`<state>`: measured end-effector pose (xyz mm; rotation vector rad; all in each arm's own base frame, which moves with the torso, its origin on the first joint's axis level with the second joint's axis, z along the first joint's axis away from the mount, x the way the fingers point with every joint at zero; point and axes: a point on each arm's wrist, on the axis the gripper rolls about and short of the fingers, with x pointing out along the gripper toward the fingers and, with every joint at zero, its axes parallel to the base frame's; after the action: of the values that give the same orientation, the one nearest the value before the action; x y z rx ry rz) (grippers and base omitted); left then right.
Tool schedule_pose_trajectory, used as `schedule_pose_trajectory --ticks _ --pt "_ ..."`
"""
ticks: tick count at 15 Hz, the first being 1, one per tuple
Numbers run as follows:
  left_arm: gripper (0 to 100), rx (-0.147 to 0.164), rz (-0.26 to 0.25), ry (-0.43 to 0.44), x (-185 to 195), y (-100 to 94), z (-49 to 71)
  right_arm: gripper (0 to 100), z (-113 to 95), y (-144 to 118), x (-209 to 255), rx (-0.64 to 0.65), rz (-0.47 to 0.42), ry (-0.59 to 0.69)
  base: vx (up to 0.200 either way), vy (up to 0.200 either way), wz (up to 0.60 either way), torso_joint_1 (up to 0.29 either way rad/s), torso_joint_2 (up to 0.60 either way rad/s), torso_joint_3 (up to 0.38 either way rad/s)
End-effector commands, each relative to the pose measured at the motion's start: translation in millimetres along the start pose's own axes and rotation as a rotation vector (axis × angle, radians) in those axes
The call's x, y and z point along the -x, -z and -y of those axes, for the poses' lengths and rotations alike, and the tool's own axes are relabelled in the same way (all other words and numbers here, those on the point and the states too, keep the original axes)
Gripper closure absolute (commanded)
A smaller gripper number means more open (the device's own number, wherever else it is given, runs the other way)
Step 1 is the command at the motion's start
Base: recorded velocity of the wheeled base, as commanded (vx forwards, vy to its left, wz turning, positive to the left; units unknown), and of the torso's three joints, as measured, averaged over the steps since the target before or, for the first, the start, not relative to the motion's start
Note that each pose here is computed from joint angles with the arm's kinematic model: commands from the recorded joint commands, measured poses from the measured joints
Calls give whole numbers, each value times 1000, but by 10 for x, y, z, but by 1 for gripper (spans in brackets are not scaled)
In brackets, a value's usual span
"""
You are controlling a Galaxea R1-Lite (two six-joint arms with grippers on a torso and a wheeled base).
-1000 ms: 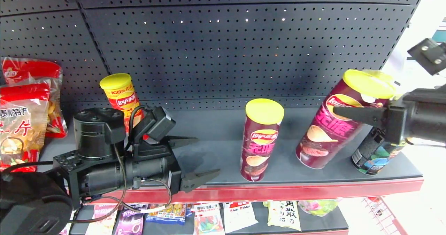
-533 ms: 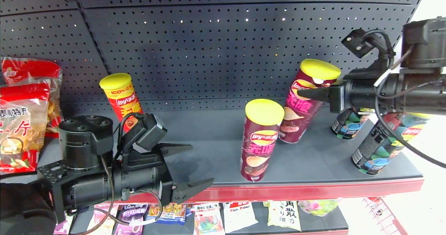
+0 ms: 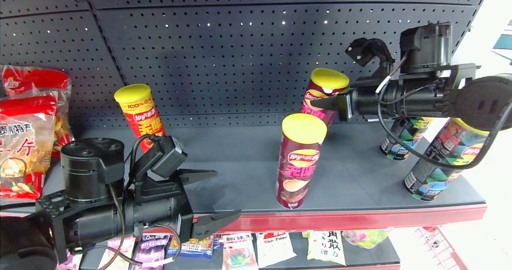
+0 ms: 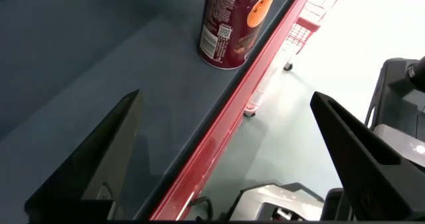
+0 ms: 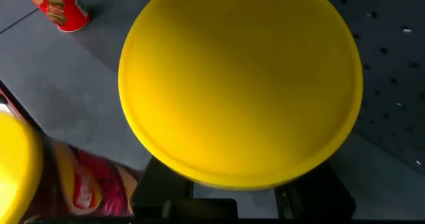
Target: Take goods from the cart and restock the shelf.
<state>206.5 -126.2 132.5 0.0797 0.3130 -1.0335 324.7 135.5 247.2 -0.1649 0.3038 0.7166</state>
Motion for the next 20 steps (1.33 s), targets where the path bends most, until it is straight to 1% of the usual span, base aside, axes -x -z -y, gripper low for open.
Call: schedule_pose_trajectory --ticks 1,4,5,8,16,17,20 --pt "0 5 -8 -3 -5 18 -10 100 -1 12 -157 2 -8 -18 0 0 0 0 0 0" --pt "0 16 -17 -15 24 57 -28 100 -32 9 -269 7 -9 -34 0 0 0 0 0 0" --pt "0 18 -20 -17 28 65 -29 100 -76 33 -314 9 -18 -49 0 0 0 0 0 0" --pt "0 19 -19 -22 37 67 -36 100 -117 74 -383 10 -34 -63 0 0 0 0 0 0" --pt "0 20 -20 -22 36 71 -41 100 -117 123 -408 5 -50 -65 0 0 0 0 0 0" --pt "0 20 -20 -22 36 71 -41 0 -123 134 -415 9 -53 -66 0 0 0 0 0 0" --pt "0 20 -20 -22 36 71 -41 0 -118 126 -404 13 -50 -61 0 0 0 0 0 0"
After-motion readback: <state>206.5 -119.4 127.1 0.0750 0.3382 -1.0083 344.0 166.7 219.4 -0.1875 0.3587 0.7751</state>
